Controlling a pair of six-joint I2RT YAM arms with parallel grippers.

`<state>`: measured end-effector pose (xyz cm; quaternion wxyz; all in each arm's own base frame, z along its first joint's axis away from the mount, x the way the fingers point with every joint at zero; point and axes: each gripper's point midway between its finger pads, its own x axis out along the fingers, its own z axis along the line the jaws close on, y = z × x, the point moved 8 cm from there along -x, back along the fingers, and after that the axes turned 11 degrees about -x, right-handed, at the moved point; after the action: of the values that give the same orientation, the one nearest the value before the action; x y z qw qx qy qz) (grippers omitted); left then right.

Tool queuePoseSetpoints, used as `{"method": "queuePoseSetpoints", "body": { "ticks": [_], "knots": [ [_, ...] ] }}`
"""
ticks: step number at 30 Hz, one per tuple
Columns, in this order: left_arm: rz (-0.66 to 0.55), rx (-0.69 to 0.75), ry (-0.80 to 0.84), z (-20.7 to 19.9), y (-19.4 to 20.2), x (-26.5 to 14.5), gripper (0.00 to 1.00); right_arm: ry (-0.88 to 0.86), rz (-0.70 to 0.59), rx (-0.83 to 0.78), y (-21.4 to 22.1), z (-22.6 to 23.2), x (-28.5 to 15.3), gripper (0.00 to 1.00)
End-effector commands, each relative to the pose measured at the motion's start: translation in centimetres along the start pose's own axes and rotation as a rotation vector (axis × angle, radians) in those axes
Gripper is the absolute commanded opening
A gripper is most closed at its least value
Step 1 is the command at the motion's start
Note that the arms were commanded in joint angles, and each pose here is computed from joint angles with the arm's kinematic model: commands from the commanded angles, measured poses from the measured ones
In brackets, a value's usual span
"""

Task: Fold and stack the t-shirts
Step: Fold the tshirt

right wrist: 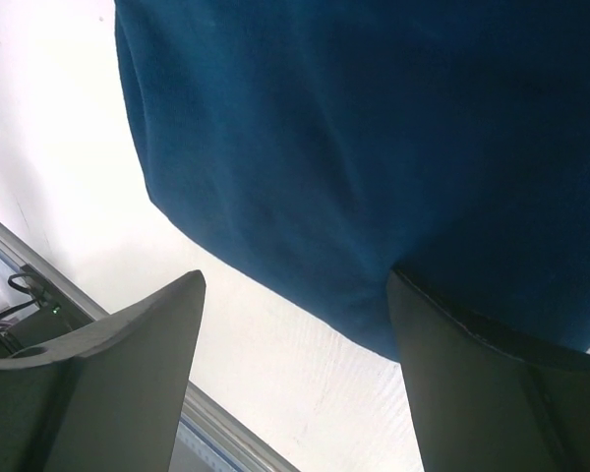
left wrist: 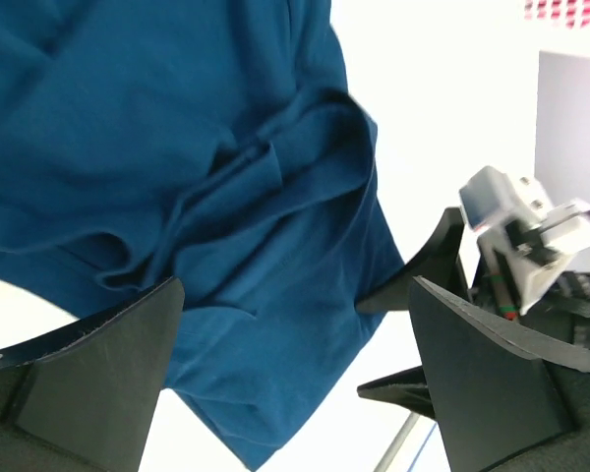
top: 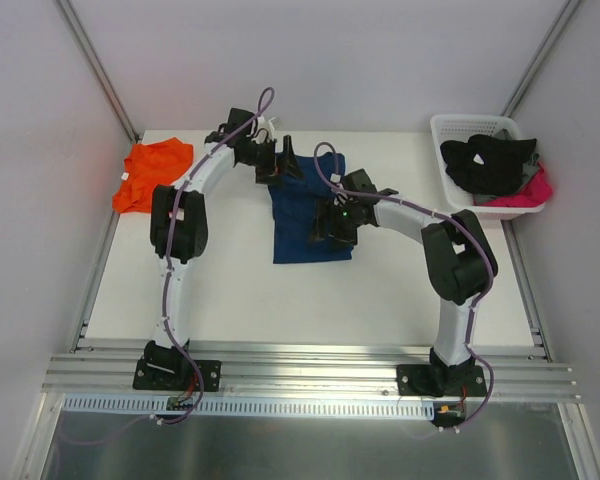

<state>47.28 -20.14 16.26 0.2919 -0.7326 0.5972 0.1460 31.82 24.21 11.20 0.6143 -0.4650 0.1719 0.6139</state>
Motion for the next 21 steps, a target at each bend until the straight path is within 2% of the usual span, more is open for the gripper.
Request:
{"method": "queuePoseSetpoints", "body": {
  "ticks": [1, 6, 10, 12, 21],
  "knots": [
    [-0.049, 0.080, 0.018, -1.2, -1.3, -1.4, 0.99, -0.019, -0.003, -0.027, -0.1, 0.8, 0.0, 0.79],
    [0.027, -0.031, 0.073, -2.4, 2.0, -3.3, 0.94, -0.015, -0.009, -0.047, 0.0, 1.1, 0.0, 0.79],
    [0.092, -0.112, 0.108, -2.7, 4.6, -4.3, 0.83, -0.017, -0.030, -0.072, -0.3, 1.5, -0.4, 0.79],
    [0.090, -0.126, 0.112, -3.5, 5.1, -5.0, 0.81, -0.022, -0.031, -0.076, -0.3, 1.8, -0.4, 0.79],
    [0.131, -0.156, 0.075, -2.9, 6.3, -3.1, 0.77, -0.028, -0.024, -0.066, 0.5, 1.6, -0.6, 0.79]
  ]
}}
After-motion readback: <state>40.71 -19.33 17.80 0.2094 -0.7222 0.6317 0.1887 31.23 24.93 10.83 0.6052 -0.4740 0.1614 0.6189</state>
